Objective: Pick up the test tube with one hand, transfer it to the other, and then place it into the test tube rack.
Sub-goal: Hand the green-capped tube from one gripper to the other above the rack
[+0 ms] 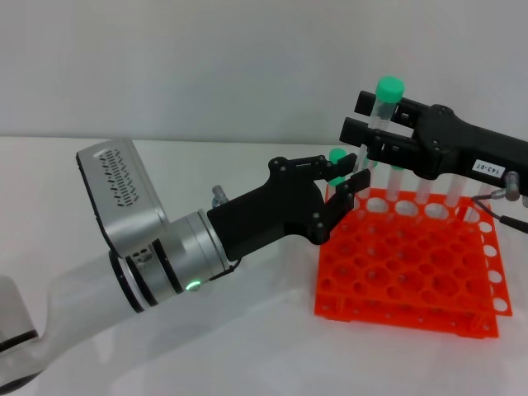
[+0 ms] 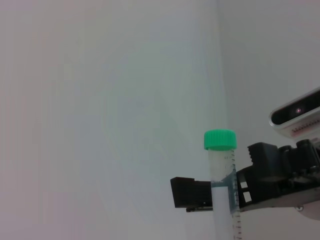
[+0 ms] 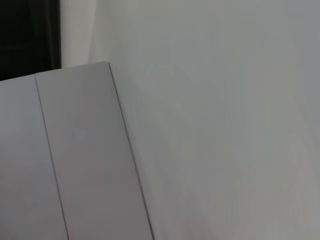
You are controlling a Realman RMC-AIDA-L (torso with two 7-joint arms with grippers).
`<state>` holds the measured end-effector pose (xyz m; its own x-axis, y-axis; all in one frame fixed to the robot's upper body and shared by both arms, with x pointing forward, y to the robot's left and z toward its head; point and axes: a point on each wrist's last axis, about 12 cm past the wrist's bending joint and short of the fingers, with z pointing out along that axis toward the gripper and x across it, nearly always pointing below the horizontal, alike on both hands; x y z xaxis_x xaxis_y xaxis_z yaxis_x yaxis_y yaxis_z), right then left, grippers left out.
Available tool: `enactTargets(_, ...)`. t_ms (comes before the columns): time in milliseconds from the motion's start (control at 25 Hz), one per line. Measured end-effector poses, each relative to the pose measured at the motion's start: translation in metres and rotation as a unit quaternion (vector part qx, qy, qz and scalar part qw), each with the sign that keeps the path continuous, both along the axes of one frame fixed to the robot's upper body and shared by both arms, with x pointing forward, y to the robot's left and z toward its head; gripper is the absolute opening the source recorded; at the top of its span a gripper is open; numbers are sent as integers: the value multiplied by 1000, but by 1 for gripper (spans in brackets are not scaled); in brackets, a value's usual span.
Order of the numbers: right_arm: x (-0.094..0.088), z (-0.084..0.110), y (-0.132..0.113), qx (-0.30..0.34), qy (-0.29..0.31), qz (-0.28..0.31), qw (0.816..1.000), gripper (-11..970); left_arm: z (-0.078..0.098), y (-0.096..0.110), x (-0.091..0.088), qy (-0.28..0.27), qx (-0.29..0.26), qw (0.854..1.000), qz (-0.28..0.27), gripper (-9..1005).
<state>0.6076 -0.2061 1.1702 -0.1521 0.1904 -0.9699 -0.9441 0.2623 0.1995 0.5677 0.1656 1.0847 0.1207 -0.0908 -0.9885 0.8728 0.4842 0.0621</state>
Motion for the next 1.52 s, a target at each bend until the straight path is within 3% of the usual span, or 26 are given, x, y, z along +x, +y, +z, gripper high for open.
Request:
enactTargets(280,0,-1,-4,4,-5,-13,1000,683,0,-4,-1,-5,-1,1000,-1,186)
enactTargets(720,-2,-2,-3,2,-24,-15,1000,291,1,-10,-2,-14,-8,1000,4,186)
enactTargets(1520,-3,-4,-9,14,-32,-33,999,257,0,-10,-3,-10,-19,1000,16,185)
